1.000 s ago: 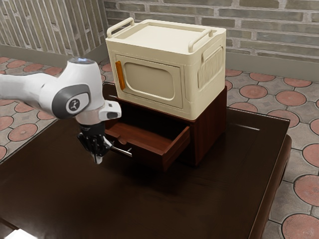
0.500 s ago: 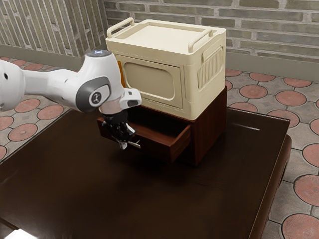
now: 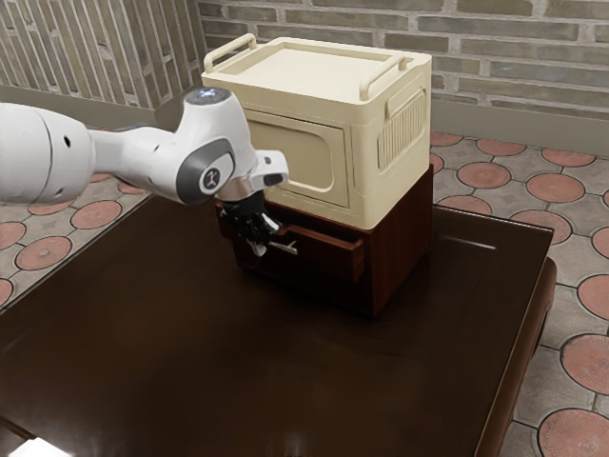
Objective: Push the drawer handle with one arm to close the drawer
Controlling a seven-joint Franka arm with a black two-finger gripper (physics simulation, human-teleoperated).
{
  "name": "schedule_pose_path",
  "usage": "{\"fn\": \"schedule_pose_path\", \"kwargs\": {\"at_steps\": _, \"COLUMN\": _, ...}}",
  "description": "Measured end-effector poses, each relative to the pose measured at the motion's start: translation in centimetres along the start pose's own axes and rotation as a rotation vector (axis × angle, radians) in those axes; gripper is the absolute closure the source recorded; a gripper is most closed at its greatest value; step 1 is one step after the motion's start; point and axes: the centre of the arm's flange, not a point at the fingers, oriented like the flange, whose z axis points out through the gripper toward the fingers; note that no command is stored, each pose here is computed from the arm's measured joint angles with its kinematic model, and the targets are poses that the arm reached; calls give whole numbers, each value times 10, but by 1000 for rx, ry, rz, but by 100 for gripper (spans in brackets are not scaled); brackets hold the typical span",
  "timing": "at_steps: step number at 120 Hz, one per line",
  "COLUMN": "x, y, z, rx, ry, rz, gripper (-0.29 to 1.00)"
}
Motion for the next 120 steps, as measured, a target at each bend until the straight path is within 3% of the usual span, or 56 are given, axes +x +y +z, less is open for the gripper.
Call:
{"fn": "schedule_pose_path", "kwargs": {"at_steps": 41, "x": 28, "y": -1, "z": 2, "rx": 6, "ry": 60, "rz": 27, "gripper": 78}}
{"fn": "schedule_pose_path", "kwargs": {"at_steps": 57, "x": 13, "y": -1, "z": -7, "rx": -24, "ry": 55, "rz": 10, "gripper": 79}}
{"fn": "schedule_pose_path", "kwargs": {"at_steps": 66, "x": -13, "y": -1, "z": -51, "rx": -56, "ry": 61, "rz": -4, "gripper": 79}}
{"fn": "schedule_pose_path", "kwargs": {"at_steps": 81, "x": -41, "y": 0, "z": -188, "rx": -102, "ry": 65, "rz": -22, "gripper": 78}}
{"fn": "schedule_pose_path", "kwargs": {"at_steps": 93, "x": -63, "y": 1, "z": -242, "rx": -111, "ry": 9, "rz": -28, "gripper": 56}}
{"fn": "schedule_pose_path", "kwargs": {"at_steps": 106, "x": -74, "y": -3, "z": -247, "rx": -108, "ry": -83, "rz": -49, "gripper": 34}}
{"fn": "schedule_pose_path", "kwargs": {"at_steps": 120, "x": -81, "y": -6, "z": -241, "rx": -102, "ry": -154, "rz": -69, "gripper": 20}}
